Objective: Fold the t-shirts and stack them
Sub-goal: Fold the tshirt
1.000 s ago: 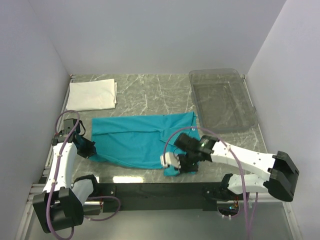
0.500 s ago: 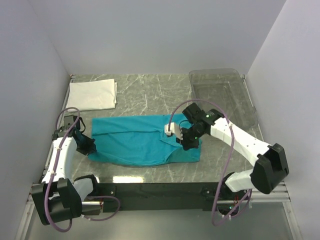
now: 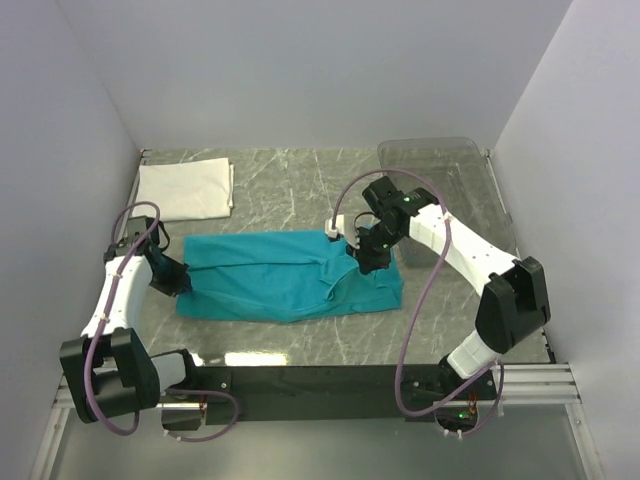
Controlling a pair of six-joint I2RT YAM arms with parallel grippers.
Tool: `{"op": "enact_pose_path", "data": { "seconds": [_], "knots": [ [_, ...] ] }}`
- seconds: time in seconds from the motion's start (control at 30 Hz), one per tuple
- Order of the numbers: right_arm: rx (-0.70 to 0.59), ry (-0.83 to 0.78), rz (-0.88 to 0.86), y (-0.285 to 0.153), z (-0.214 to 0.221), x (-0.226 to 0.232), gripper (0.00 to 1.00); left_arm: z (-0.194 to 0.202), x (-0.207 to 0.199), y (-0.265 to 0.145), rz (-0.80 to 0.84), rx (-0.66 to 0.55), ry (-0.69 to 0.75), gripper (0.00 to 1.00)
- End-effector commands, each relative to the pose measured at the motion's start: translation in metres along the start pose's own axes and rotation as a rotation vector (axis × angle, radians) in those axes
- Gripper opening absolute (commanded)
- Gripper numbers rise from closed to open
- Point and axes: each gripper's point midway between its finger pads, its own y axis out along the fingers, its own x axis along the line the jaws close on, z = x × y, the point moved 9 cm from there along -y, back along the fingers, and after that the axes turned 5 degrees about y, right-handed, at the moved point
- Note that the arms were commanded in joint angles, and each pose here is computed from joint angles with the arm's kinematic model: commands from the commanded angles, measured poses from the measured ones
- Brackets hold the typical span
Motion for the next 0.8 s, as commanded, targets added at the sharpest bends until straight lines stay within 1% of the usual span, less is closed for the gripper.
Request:
{"op": "enact_pose_path", "data": {
  "seconds": [0.0, 0.33, 0.37, 0.77],
  "knots": [
    [-0.026, -0.014, 0.018, -0.007, -0.012, -0.014, 0.00, -0.016, -0.015, -0.007, 0.052, -0.058, 0.024, 0.01],
    [-0.029, 0.027, 0.028, 0.002, -0.023, -0.041, 0.00, -0.036, -0.034, 0.007, 0.035, -0.041, 0.040, 0.01],
    [-0.036, 0.032, 0.031, 0.002, -0.025, -0.044, 0.00, -0.038, -0.034, 0.012, 0.005, -0.051, 0.041, 0.01],
    [-0.063, 0.098, 0.052, 0.004, -0.030, -0.070, 0.00, -0.049, -0.036, 0.030, -0.070, -0.051, 0.076, 0.01]
  ]
}}
